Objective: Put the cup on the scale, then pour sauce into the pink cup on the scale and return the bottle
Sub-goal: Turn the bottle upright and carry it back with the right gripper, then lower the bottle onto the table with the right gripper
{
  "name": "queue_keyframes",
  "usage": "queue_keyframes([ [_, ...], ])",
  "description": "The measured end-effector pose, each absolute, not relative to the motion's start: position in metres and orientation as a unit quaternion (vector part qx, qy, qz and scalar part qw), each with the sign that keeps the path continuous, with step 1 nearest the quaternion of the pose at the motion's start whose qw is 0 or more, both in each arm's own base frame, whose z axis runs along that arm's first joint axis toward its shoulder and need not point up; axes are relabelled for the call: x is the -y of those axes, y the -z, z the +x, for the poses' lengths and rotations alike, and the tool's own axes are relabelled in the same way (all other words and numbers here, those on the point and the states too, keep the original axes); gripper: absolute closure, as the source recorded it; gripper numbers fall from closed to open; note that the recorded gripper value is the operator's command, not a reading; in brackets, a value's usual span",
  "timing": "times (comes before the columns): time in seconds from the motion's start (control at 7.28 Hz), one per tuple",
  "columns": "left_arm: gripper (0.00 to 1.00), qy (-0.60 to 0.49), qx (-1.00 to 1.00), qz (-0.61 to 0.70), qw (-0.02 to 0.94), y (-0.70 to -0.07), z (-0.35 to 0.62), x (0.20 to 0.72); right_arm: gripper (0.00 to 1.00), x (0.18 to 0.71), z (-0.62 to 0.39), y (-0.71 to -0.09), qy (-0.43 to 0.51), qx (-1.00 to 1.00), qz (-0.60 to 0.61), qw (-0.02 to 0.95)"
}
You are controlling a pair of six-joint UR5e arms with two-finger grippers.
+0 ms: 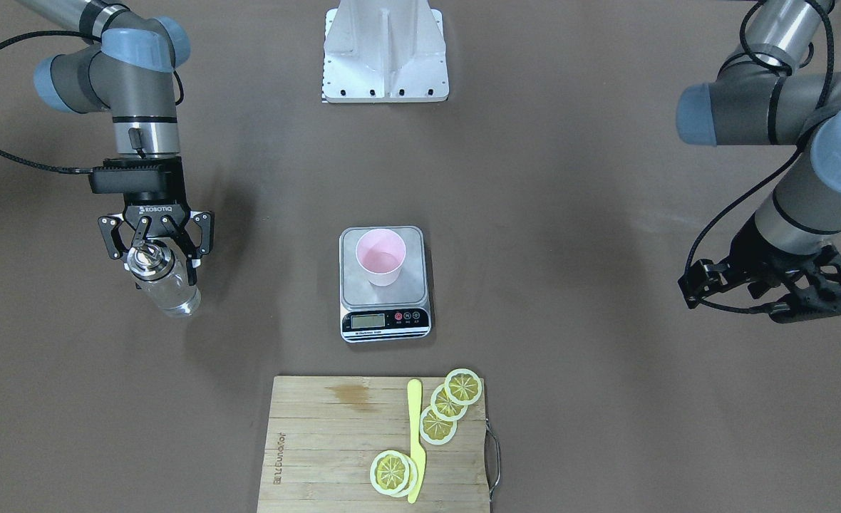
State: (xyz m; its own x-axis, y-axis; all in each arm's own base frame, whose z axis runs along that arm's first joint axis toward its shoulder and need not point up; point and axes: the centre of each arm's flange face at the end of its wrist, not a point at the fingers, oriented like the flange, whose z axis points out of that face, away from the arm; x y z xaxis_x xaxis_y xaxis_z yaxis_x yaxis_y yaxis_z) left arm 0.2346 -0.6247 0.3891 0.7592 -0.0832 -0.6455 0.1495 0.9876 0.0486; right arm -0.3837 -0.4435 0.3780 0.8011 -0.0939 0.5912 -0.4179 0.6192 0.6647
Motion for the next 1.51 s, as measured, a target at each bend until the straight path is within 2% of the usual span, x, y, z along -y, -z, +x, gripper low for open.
queue_keyframes([
  [0.69,0.02,0.061,-0.34,0.047,0.937,-0.392,0.235,0.625,1.0,0.436,-0.384,-0.401,-0.027,0.315,0.456,0.832],
  [1.51,0.02,0.061,-0.339,0.046,0.938,-0.393,0.236,0.626,1.0,0.429,-0.392,-0.395,-0.013,0.371,0.438,0.819],
])
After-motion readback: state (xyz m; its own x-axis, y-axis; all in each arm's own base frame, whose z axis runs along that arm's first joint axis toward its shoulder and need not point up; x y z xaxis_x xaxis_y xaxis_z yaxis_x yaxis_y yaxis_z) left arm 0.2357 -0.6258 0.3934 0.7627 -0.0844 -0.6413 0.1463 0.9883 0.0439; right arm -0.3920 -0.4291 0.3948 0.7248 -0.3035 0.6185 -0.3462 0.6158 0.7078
